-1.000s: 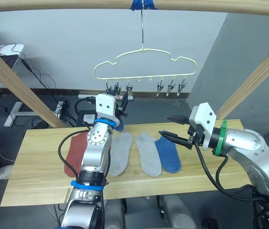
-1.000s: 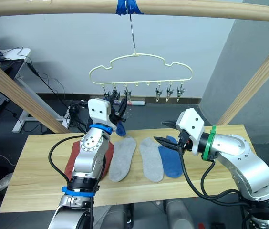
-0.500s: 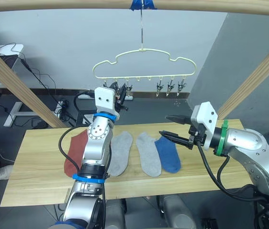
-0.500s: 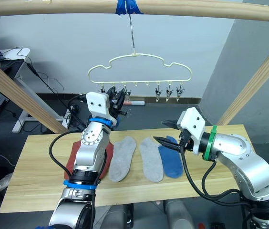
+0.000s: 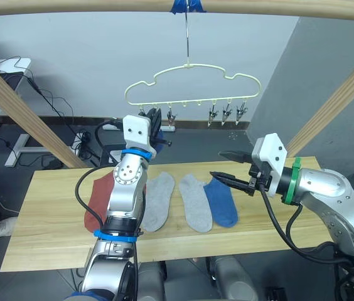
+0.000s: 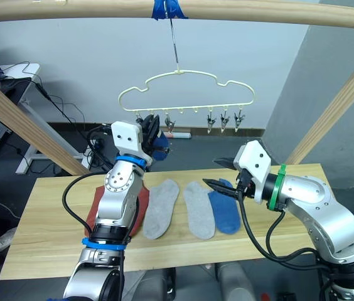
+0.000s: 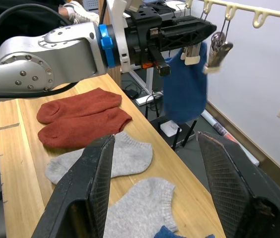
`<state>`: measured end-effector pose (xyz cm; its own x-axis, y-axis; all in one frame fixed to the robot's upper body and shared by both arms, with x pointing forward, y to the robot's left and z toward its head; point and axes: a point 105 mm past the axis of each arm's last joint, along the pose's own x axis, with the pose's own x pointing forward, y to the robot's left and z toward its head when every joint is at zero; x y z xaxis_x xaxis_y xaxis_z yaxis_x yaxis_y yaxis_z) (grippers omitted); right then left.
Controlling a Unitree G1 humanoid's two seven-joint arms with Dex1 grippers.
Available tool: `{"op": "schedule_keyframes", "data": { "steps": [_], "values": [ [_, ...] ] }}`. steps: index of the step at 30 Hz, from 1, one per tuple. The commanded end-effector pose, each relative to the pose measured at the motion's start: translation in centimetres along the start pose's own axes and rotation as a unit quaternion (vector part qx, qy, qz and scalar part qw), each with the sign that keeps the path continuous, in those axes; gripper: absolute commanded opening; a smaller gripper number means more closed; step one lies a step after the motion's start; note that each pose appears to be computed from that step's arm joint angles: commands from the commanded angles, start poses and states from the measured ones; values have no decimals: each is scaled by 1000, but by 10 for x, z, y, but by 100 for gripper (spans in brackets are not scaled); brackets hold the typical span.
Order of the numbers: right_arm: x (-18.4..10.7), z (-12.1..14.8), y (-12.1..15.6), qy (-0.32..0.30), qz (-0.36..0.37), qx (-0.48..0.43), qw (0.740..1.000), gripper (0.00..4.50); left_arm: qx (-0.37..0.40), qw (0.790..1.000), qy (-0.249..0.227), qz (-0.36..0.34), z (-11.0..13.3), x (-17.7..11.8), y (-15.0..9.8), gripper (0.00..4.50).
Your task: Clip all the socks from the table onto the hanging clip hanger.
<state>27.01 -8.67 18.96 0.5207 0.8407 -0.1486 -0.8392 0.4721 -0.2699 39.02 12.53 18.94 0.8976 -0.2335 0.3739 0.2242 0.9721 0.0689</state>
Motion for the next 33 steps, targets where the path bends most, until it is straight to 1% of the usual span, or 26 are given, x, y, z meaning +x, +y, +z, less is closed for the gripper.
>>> {"op": "schedule_keyframes", "data": {
  "steps": [1,4,6,7,10,14,16,20,23,24,25,26,28,30,32,33],
  "values": [
    [6,-21,-10,28,-56,29,998,294,6,1000,-19,-13,13,-1,-2,19],
    [15,-56,-18,68,-117,77,988,368,3,999,-14,-29,15,-2,-4,19],
    [22,-79,-20,100,-152,94,979,443,-2,999,-12,-42,17,-2,-7,19],
    [26,-90,-20,111,-165,98,975,450,-6,999,-10,-48,18,-2,-8,19],
    [37,-122,-19,143,-204,112,962,450,-20,998,-6,-65,21,-3,-10,19],
    [48,-147,-21,153,-247,137,947,450,-37,995,-3,-92,26,-4,-14,19],
    [53,-157,-21,159,-256,144,943,450,-43,994,0,-101,27,-5,-16,19],
    [55,-187,-21,190,-275,176,926,450,-49,992,6,-113,29,-5,-18,19],
    [55,-199,-20,202,-278,195,919,450,-53,991,9,-119,30,-5,-20,19],
    [54,-202,-19,203,-278,203,917,423,-55,991,10,-122,30,-6,-20,19],
    [54,-204,-18,205,-276,207,916,414,-58,991,11,-124,30,-6,-20,19],
    [54,-205,-17,206,-273,207,917,389,-60,990,12,-125,31,-6,-19,19],
    [53,-206,-15,207,-269,206,918,322,-66,990,13,-127,32,-7,-19,19],
    [53,-206,-13,206,-265,206,919,243,-74,989,14,-130,33,-7,-18,19],
    [54,-204,-12,204,-259,204,922,177,-82,987,15,-134,34,-7,-18,19],
    [54,-203,-13,200,-256,201,924,136,-87,987,15,-137,35,-7,-18,19]
  ]
}}
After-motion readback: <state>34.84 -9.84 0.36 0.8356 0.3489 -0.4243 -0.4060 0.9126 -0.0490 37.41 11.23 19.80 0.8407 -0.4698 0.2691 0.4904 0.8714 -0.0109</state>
